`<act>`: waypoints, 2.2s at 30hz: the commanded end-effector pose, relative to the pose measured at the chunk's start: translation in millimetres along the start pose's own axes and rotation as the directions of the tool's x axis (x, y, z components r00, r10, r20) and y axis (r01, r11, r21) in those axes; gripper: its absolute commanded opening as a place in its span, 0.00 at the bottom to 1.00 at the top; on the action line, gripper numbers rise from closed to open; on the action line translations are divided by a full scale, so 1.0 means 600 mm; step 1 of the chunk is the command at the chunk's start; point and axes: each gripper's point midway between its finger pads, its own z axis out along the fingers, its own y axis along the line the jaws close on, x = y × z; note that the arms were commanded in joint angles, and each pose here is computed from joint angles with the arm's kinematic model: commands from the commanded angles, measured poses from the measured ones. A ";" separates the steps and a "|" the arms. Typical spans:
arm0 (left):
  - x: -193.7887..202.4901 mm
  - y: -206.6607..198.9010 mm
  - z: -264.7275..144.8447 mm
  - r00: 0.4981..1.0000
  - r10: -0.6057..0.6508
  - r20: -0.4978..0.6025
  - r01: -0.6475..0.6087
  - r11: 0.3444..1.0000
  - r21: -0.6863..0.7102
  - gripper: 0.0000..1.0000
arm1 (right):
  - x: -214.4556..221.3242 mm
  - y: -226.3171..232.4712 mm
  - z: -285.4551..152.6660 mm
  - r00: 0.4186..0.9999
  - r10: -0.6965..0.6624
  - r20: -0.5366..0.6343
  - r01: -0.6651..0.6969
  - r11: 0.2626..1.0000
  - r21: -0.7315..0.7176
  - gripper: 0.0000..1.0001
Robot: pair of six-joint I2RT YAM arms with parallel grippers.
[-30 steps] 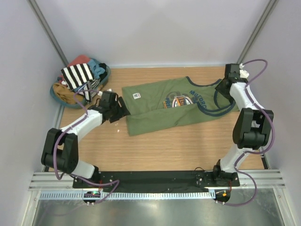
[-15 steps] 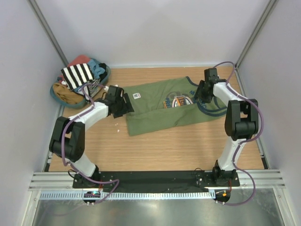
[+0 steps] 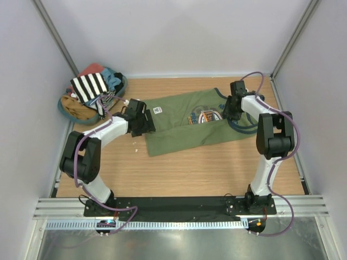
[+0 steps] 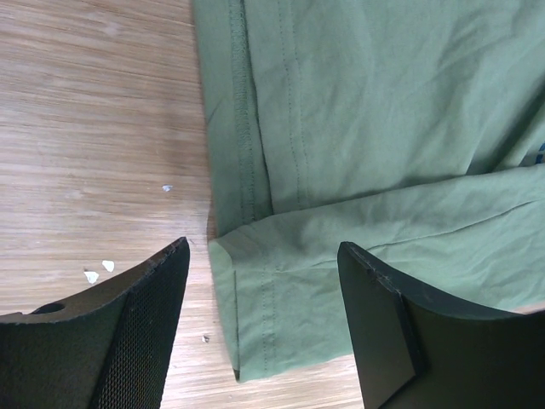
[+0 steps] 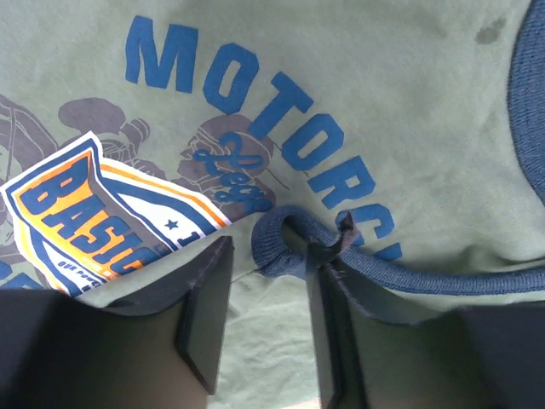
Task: Fold and stack the tank tops
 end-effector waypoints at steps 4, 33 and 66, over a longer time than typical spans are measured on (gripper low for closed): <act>-0.016 -0.006 -0.001 0.999 0.030 0.022 -0.030 1.000 -0.001 0.65 | -0.023 0.016 -0.006 0.998 -0.031 0.046 0.031 1.000 -0.005 0.22; -0.010 -0.013 -0.013 0.999 0.030 0.025 -0.030 1.000 0.001 0.00 | -0.048 0.024 -0.058 0.990 0.005 0.144 0.003 0.999 -0.054 0.01; -0.169 0.007 -0.033 0.971 -0.015 0.240 0.052 0.987 -0.151 0.78 | -0.190 0.100 -0.029 0.970 0.032 0.240 -0.003 0.993 -0.119 0.47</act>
